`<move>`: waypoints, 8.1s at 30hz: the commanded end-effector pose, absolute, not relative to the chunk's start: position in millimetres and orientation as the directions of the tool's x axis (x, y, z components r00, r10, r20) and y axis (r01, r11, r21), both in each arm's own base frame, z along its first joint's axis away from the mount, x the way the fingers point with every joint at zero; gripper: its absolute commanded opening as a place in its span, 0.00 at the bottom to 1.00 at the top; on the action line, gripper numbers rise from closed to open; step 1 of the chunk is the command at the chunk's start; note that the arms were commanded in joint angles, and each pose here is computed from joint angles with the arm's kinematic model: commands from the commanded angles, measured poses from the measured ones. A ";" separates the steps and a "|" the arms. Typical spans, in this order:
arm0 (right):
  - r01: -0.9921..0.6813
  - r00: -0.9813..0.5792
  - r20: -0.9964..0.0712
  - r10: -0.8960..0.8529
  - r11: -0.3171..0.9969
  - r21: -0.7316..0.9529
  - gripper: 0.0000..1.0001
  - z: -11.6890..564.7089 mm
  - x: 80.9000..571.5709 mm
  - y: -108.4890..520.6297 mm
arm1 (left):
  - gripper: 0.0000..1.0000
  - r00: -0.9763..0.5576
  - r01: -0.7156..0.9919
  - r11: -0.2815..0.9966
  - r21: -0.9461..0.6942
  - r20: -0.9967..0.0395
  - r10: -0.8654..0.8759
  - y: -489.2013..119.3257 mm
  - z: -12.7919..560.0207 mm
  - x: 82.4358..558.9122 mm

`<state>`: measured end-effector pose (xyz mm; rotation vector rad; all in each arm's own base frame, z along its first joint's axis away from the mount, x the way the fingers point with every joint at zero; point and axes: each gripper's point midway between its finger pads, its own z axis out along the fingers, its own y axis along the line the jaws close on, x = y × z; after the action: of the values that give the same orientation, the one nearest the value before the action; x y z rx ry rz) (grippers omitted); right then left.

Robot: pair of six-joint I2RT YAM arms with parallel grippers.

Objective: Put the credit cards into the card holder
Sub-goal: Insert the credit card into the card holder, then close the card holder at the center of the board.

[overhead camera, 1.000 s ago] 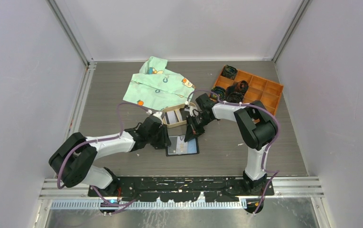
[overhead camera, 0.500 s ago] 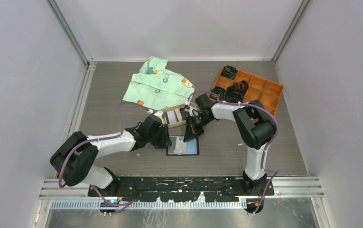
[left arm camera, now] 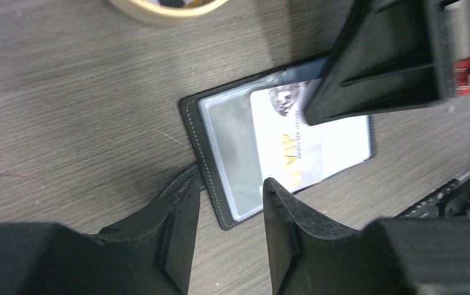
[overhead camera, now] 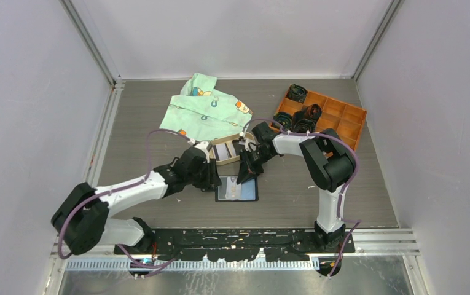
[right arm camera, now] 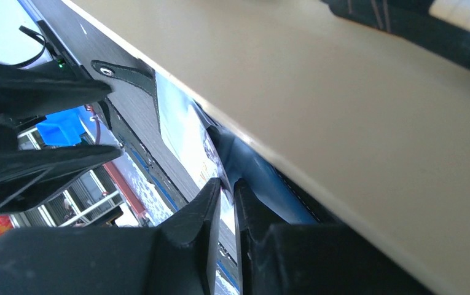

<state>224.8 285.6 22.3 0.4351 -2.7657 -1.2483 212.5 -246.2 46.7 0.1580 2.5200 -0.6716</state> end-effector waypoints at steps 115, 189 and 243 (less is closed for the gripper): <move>-0.378 -0.909 -0.162 -0.384 0.599 0.706 0.09 23.7 224.0 295.1 | 0.33 -0.817 0.249 0.827 -0.503 -0.567 -0.099 -240.4 51.3 205.2; -0.432 -0.873 -0.217 -0.436 0.488 0.758 0.15 35.9 218.0 325.8 | 0.36 -0.854 0.286 0.789 -0.544 -0.518 -0.048 -259.6 45.7 200.8; -0.767 -0.621 -0.733 -0.276 0.409 0.495 0.17 175.7 275.8 208.4 | 0.64 -0.576 0.354 0.525 -0.774 -0.623 -0.529 -270.0 460.7 180.7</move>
<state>271.1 204.8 174.0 1.2242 -3.0877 -1.6227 176.3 -290.3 442.2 -0.1115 1.8964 -1.2474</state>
